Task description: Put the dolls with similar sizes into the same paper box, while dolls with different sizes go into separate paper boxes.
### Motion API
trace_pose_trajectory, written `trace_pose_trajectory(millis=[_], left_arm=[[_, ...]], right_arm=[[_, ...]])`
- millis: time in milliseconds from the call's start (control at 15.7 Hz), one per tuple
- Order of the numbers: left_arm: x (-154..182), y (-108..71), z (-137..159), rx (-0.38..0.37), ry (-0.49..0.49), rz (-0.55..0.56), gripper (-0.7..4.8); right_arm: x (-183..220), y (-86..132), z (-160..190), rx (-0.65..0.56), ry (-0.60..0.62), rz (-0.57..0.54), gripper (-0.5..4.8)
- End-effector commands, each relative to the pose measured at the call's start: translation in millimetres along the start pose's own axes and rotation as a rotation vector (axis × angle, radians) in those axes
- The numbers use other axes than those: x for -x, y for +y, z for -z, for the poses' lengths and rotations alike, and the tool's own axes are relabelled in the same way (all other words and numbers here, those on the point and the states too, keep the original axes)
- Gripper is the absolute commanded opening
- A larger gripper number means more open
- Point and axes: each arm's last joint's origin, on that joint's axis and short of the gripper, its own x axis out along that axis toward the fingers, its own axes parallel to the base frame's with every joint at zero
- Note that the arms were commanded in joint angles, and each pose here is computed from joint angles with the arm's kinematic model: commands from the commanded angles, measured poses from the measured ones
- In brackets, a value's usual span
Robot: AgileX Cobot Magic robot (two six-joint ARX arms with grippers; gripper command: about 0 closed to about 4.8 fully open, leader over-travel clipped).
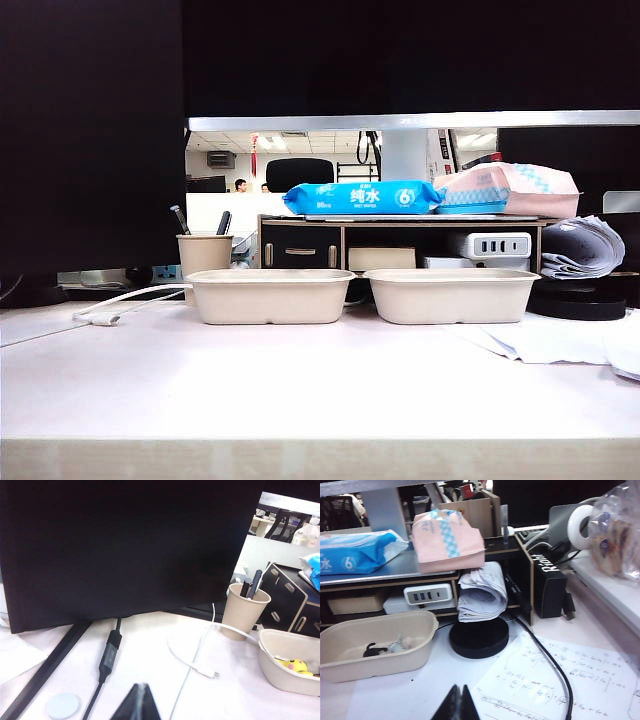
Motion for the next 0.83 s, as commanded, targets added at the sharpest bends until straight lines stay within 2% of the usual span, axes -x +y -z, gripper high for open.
trace_pose_trajectory(millis=[64,829], left_arm=[[0.1,-0.3,-1.2,-0.002,-0.009,0.006,-0.05],[0.1,-0.3,-1.2,-0.002,-0.009,0.006,-0.05]], right_arm=[[-0.2,-0.1,0.2,-0.002,-0.009,0.005,-0.05],[-0.4,-2.5,-0.7,0.0,-0.013,-0.008,-0.05]])
